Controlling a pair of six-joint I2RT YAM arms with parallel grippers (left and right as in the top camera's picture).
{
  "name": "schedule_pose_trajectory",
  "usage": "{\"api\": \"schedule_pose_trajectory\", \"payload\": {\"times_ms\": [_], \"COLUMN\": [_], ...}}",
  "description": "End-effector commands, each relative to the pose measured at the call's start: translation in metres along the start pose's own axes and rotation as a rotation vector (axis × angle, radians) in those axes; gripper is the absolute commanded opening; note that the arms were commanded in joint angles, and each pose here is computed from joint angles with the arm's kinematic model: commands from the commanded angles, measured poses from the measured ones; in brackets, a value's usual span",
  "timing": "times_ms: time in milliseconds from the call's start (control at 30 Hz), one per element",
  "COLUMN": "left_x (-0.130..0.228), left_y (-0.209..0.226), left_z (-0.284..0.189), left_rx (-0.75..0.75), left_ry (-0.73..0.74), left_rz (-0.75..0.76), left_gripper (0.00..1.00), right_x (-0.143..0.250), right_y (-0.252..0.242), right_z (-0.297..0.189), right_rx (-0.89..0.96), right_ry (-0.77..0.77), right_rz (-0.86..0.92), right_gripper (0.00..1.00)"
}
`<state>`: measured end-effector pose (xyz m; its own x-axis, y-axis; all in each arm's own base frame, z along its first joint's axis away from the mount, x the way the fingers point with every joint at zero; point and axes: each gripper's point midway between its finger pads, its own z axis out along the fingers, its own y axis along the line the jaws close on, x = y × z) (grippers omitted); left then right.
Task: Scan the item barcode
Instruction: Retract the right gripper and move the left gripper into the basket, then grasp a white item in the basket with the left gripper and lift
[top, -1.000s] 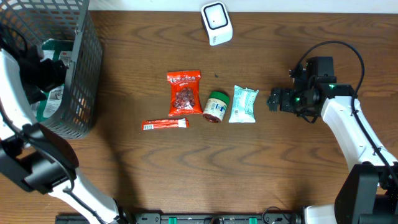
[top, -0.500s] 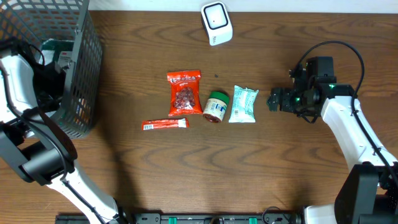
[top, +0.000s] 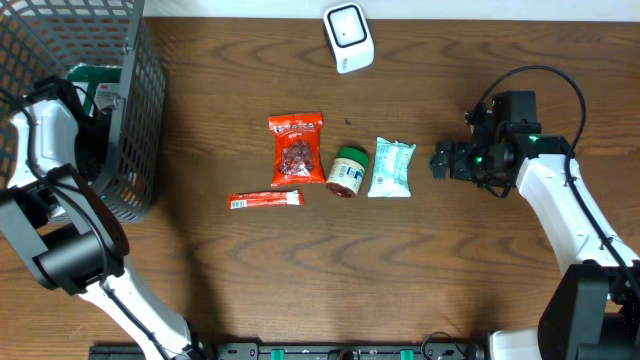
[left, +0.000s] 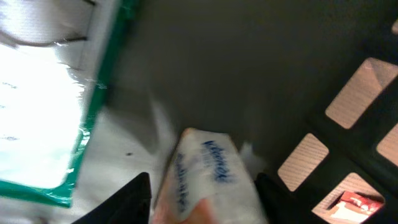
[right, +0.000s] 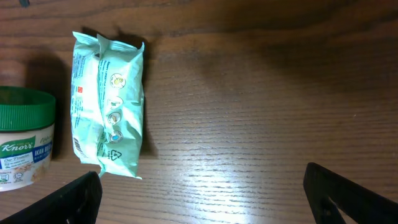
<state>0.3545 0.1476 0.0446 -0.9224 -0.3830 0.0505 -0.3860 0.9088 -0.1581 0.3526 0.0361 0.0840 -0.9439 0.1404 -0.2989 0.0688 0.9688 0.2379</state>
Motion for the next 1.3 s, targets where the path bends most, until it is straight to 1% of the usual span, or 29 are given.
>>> {"api": "schedule_pose_trajectory", "payload": {"times_ms": [0,67,100,233,333,367,433,600,667,700,800,900,1033,1133,1267], "left_x": [0.004,0.004,0.004,0.002,-0.004,-0.007,-0.016,-0.04,-0.049,-0.054,-0.057,-0.051,-0.026,-0.005,0.021], "left_y": [-0.005,-0.005,-0.005,-0.005,-0.006,-0.006,-0.006,-0.001,0.004,0.006,0.0,-0.01,-0.031,-0.057,-0.101], "left_z": [0.007,0.007,0.007,0.005,0.0,-0.004,-0.015,-0.067,-0.098,-0.129,-0.18,-0.228,-0.276,-0.293,-0.288], "left_rx": [0.008,0.008,0.008,0.007,0.006,0.005,0.002,-0.03,-0.063,-0.084,-0.086,-0.072,-0.025,0.02,0.088], "left_ry": [0.024,0.024,0.024,0.018,-0.004,-0.017,-0.056,-0.213,-0.303,-0.392,-0.554,-0.7,-0.822,-0.85,-0.798], "left_rz": [0.016,0.016,0.016,0.017,0.02,0.022,0.013,-0.039,-0.06,-0.076,-0.075,-0.093,-0.114,-0.071,-0.021], "left_gripper": [0.4,0.37,0.32,0.19,0.19,0.15,0.14,0.14,0.14,0.14,0.14,0.14,0.14,0.14,0.14], "right_x": [-0.003,-0.003,-0.003,-0.003,-0.003,-0.003,-0.003,-0.003,-0.003,-0.003,-0.003,-0.003,-0.003,-0.003,-0.003], "right_y": [-0.002,-0.002,-0.002,-0.002,-0.002,-0.002,-0.002,-0.002,-0.002,-0.002,-0.002,-0.002,-0.002,-0.002,-0.002], "right_z": [-0.002,-0.002,-0.002,-0.002,-0.002,-0.002,-0.002,-0.002,-0.002,-0.002,-0.002,-0.002,-0.002,-0.002,-0.002], "right_rx": [0.006,0.006,0.006,0.006,0.006,0.006,0.006,0.006,0.006,0.006,0.006,0.006,0.006,0.006,0.006], "right_ry": [-0.009,-0.009,-0.009,-0.009,-0.009,-0.009,-0.009,-0.009,-0.009,-0.009,-0.009,-0.009,-0.009,-0.009,-0.009], "right_rz": [-0.004,-0.004,-0.004,-0.004,-0.004,-0.004,-0.004,-0.004,-0.004,-0.004,-0.004,-0.004,-0.004,-0.004,-0.004], "right_gripper": [0.99,0.99,0.99,0.99,0.99,0.99,0.99,0.99,0.99,0.99,0.99,0.99,0.99,0.99,0.99]}}
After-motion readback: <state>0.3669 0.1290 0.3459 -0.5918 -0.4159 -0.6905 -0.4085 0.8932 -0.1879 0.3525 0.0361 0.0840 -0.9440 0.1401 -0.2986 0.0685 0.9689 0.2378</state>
